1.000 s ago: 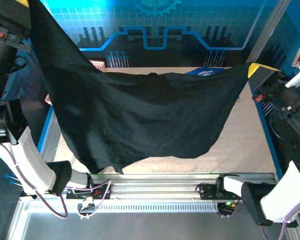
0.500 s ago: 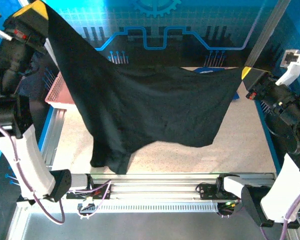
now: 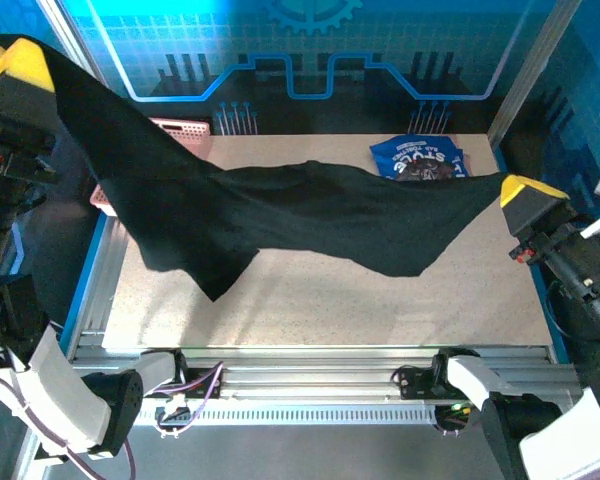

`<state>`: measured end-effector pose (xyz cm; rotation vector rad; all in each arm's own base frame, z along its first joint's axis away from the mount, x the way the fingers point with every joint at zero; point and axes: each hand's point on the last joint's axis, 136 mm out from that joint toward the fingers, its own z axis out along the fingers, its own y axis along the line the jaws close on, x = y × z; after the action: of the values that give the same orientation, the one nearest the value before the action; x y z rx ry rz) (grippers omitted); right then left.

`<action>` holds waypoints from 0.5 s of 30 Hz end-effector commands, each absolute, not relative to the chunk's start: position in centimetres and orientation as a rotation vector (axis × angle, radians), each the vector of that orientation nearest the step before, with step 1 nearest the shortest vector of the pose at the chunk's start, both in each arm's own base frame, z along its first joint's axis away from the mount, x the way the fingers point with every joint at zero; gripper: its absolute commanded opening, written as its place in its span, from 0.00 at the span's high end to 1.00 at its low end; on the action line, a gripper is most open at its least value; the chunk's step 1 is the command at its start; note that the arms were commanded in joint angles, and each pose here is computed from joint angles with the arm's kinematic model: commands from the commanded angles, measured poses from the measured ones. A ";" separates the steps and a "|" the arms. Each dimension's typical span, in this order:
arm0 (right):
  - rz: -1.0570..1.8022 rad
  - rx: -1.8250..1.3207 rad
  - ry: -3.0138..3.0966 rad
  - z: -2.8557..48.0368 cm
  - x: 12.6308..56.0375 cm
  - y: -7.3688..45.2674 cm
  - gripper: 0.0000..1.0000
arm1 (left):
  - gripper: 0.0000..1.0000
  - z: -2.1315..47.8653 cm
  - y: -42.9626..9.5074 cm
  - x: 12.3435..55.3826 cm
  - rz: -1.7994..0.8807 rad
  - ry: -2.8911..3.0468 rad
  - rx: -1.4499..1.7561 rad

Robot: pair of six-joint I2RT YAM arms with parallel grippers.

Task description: Fold and stack the t-shirts

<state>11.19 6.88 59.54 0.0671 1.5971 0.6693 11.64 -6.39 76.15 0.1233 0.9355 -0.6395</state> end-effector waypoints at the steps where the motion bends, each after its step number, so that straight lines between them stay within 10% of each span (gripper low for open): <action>1: 0.690 0.072 1.574 60.0 9.7 6.9 1.00 | 1.00 77.8 -6.9 8.5 -0.641 0.843 0.162; 15: 0.589 0.061 1.733 55.7 15.8 6.0 1.00 | 1.00 74.3 -5.1 18.6 -0.615 1.023 0.087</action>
<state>13.38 6.28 57.23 0.0762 1.6813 0.6382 14.41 -6.00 75.41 0.1103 0.9767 -0.6423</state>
